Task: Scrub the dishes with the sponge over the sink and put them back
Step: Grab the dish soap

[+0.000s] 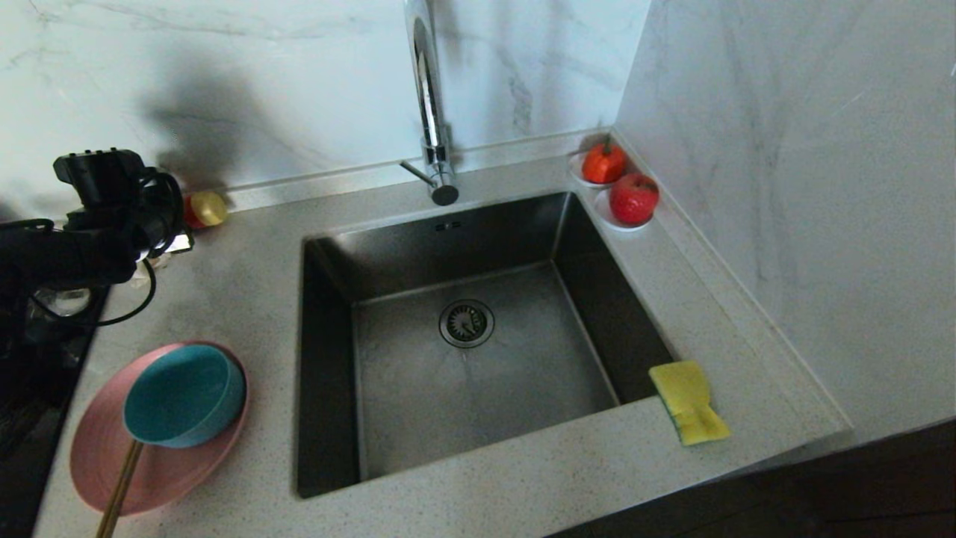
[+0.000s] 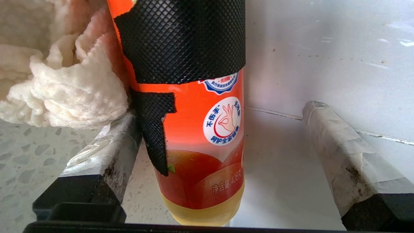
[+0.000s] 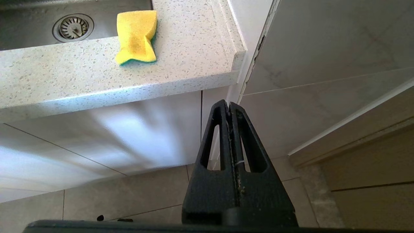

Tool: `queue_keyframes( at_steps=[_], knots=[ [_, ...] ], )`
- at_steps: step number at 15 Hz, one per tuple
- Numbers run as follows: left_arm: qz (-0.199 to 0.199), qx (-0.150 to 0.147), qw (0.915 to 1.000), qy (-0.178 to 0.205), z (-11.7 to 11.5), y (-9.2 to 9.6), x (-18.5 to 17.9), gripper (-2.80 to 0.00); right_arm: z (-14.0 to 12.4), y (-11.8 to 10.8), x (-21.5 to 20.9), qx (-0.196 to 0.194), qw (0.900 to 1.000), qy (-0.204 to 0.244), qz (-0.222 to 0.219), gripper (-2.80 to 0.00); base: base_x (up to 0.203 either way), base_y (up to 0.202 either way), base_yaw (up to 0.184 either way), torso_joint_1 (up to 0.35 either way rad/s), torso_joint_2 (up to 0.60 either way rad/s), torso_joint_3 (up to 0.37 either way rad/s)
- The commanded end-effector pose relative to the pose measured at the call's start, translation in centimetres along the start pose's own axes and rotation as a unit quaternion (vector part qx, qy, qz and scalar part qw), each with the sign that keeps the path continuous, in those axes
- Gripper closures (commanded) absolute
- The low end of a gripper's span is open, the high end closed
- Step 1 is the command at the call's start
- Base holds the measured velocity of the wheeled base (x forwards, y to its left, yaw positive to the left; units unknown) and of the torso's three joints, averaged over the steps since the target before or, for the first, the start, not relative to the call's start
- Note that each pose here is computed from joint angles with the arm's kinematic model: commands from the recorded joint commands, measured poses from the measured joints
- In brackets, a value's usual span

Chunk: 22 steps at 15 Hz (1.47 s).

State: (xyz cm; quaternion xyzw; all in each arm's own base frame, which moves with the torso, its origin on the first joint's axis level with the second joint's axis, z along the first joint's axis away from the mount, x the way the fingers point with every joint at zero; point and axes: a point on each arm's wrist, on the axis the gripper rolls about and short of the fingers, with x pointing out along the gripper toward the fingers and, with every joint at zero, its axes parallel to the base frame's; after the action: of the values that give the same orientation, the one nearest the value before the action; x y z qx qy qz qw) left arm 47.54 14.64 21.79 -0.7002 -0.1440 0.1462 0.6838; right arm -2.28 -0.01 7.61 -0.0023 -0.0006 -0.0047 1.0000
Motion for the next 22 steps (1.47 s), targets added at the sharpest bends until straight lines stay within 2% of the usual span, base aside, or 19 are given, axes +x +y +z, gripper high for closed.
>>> queue_keyframes(
  at_steps=[1, 7, 9, 10, 13, 18, 22],
  knots=[
    [-0.009, -0.005, 0.9999, -0.001, 0.1, -0.3, 0.0, -2.8, 0.0, 0.0, 0.0, 0.0, 1.0, 0.001, 0.0, 0.0, 0.0, 0.0, 0.0, 0.0, 0.0, 0.0],
    [-0.011, -0.004, 0.9999, -0.003, 0.1, -0.4, -0.1, -2.8, 0.0, 0.0, 0.0, 0.0, 1.0, 0.001, 0.0, 0.0, 0.0, 0.0, 0.0, 0.0, 0.0, 0.0],
    [-0.02, -0.006, 0.9996, -0.017, 0.1, -0.6, -0.1, -2.8, 0.0, 0.0, 0.0, 0.0, 1.0, 0.001, 0.0, 0.0, 0.0, 0.0, 0.0, 0.0, 0.0, 0.0],
    [-0.02, -0.004, 0.9996, -0.018, 0.1, -0.5, -0.1, 0.0, 0.0, 0.0, 0.0, 0.0, 1.0, 0.001, 0.0, 0.0, 0.0, 0.0, 0.0, 0.0, 0.0, 0.0],
    [-0.019, -0.002, 0.9997, -0.016, 0.1, -0.6, -0.1, 0.0, 0.0, 0.0, 0.0, 0.0, 1.0, 0.0, 0.0, 0.0, 0.0, 0.0, 0.0, 0.0, 0.0, 0.0],
    [-0.005, 0.021, 0.9997, -0.012, -0.2, 0.2, 0.0, 0.0, 0.0, 0.0, 0.0, 0.0, 1.0, 0.0, 0.0, 0.0, 0.0, 0.0, 0.0, 0.0, 0.0, 0.0],
    [0.003, 0.062, 0.998, 0.014, -1.3, 0.4, -0.1, 0.0, 0.0, 0.0, 0.0, 0.0, 1.0, 0.0, 0.0, 0.0, 0.0, 0.0, 0.0, 0.0, 0.0, 0.0]
  ],
)
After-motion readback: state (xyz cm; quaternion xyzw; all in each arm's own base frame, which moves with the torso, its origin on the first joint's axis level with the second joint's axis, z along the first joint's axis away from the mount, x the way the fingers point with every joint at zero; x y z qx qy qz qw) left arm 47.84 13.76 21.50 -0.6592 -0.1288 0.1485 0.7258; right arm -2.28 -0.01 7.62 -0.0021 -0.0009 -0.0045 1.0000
